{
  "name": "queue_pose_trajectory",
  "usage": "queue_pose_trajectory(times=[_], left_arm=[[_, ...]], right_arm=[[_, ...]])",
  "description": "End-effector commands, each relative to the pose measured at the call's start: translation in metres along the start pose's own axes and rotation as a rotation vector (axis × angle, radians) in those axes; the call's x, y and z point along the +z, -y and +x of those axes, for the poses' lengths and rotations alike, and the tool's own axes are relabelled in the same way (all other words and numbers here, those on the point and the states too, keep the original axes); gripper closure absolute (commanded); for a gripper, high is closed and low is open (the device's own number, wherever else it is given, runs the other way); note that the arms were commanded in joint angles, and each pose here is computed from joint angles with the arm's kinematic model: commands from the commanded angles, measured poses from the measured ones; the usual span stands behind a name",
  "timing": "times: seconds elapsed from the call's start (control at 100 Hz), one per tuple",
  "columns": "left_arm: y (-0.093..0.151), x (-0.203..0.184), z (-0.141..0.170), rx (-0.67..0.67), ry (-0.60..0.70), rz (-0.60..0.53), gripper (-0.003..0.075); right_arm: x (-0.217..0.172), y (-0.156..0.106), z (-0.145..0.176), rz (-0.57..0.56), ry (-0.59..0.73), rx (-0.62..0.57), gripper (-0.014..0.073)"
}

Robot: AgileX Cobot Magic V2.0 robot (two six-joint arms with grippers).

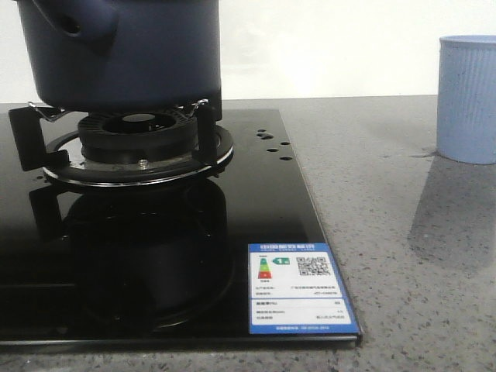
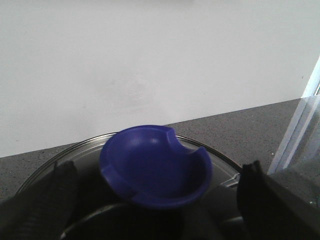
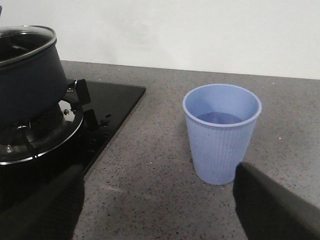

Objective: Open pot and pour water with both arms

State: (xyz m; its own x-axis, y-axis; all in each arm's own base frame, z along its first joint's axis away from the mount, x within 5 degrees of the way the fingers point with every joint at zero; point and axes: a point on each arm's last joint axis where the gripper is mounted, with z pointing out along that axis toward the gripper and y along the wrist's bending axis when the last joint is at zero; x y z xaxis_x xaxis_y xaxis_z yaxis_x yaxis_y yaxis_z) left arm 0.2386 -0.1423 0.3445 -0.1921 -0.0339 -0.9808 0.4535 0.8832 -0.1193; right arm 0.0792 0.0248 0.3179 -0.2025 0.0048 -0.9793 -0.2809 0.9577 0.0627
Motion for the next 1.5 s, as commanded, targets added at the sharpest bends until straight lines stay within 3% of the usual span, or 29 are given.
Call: queue_pose_trajectory(times=[0.0,0.3,0.52,0.61,0.92,1.28,1.49], left_arm=[[0.001,0.001,-0.022,0.017,0.118,-0.018,0.0131],[0.001,0.01,-0.02,0.045,0.122,-0.028,0.0148],[0.001,0.01,-0.021,0.047,0.131,-0.032,0.0347],[0.001,0.01,-0.021,0.047,0.131,-0.032,0.0389],[0.0,0.006,-0.026,0.045,0.158,-0.036,0.0391],[-0.001,-0.034,-0.056,0.093,0.297,-0.034,0.0391],[-0.016,-0.049,-0.067,0.089,0.346,-0.094,0.0391]], right_arm=[[-0.001,0.0,-0.017,0.005,0.092,-0.007,0.0041],[-0.001,0.0,-0.017,0.005,0.094,-0.007,0.0041],[-0.001,0.0,-0.017,0.005,0.095,-0.007,0.0041],[-0.001,0.0,-0.018,0.005,0.097,-0.007,0.0041],[-0.001,0.0,-0.018,0.005,0.097,-0.007,0.0041],[0.01,0.004,0.002,0.032,0.145,-0.001,0.0041],[0.017,0.008,0.018,0.067,0.161,-0.111,0.0041]])
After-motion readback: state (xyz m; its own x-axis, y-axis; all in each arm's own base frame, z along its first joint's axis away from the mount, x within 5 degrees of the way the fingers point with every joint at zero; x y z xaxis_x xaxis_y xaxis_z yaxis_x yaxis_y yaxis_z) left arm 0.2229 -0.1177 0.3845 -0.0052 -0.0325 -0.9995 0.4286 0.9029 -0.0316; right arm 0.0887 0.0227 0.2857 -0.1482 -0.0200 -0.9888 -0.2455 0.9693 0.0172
